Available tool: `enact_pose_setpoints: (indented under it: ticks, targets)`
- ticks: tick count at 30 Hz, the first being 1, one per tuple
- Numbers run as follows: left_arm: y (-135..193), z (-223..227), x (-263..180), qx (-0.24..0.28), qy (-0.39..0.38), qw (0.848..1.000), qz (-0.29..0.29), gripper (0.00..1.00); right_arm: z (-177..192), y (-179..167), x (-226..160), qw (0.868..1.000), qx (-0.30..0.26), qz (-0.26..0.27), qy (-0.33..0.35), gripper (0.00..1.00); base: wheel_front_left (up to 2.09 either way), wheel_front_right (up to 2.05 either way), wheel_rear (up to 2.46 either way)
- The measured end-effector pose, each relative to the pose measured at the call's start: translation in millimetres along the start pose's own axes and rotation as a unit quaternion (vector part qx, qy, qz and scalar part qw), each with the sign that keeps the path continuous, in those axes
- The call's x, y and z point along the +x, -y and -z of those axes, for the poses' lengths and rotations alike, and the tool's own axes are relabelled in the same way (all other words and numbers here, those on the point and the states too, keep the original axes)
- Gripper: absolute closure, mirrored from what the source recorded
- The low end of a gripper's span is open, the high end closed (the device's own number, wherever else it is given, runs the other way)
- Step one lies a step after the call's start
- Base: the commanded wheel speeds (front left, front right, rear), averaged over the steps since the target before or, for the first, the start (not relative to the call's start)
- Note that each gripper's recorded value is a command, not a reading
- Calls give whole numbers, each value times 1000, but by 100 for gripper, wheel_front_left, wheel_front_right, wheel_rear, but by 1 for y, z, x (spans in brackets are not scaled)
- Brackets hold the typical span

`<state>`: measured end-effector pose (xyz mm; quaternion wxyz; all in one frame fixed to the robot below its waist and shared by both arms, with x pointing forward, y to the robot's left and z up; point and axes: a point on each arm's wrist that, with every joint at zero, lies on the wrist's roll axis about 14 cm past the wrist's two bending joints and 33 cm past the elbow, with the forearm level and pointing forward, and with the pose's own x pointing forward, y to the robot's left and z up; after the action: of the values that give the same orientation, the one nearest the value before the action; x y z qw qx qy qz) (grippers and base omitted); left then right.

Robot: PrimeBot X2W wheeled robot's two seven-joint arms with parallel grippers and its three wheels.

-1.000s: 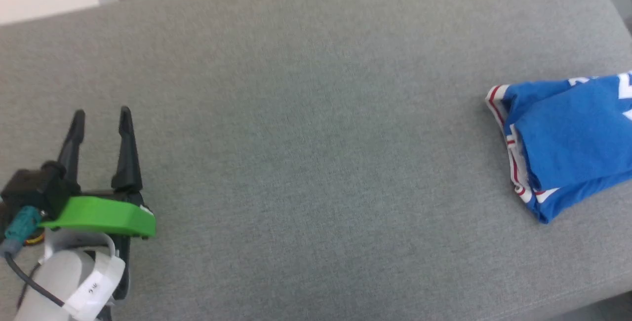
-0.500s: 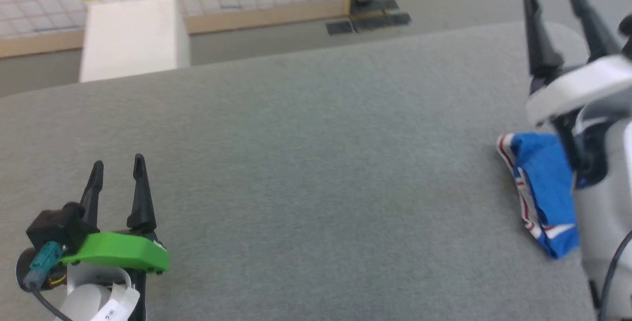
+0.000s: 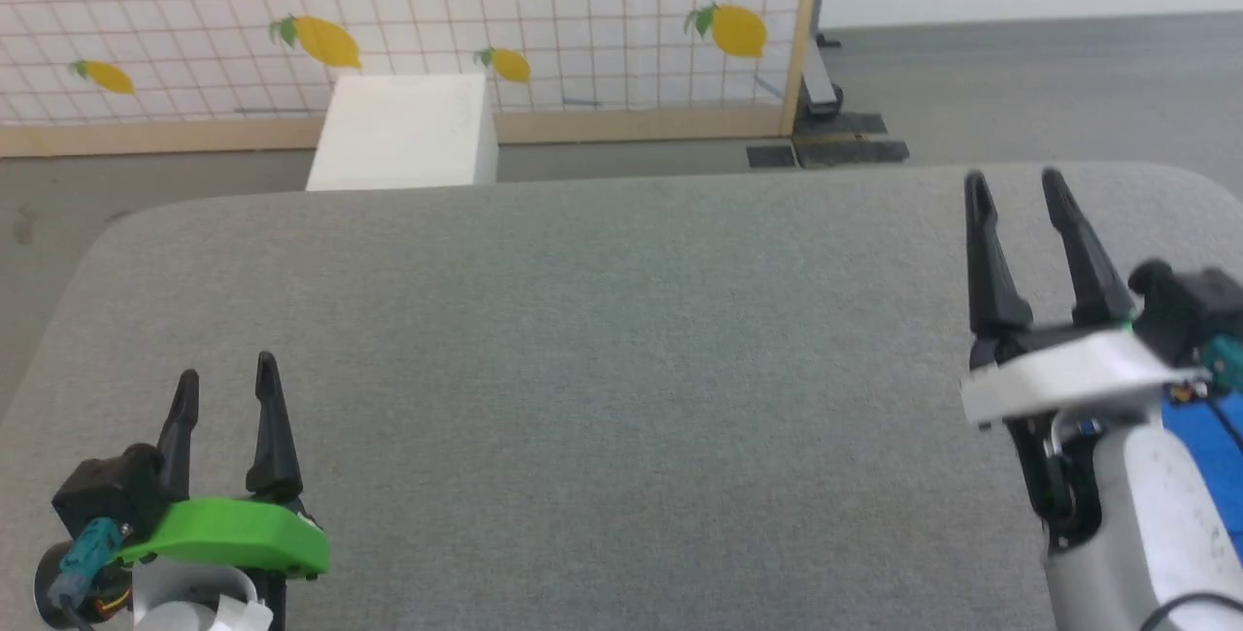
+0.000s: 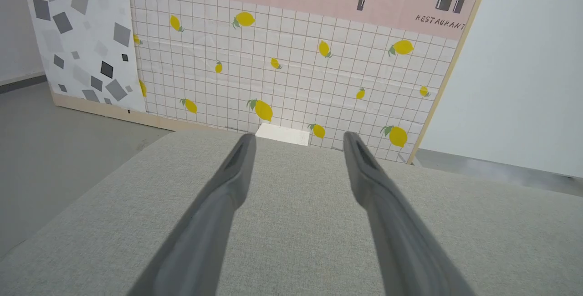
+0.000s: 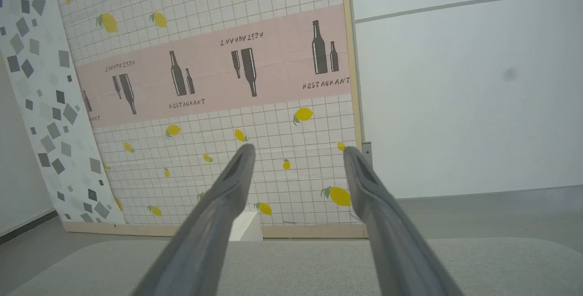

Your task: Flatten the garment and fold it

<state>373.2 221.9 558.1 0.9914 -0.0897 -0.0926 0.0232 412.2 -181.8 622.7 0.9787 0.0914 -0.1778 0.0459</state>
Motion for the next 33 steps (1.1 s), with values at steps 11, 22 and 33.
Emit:
enact_pose_setpoints:
  ticks: [11,22,33]
  targets:
    - [-5,11,-8,-8,-16,1000,-11,0,47,8,-42,998,4,23,-62,0,0,0,0]
    - [2,41,-7,1,-58,998,5,0,86,19,-68,991,13,44,-123,0,0,0,0]
    - [7,65,-12,16,-94,995,25,0,102,20,-74,987,11,46,-151,0,0,0,0]
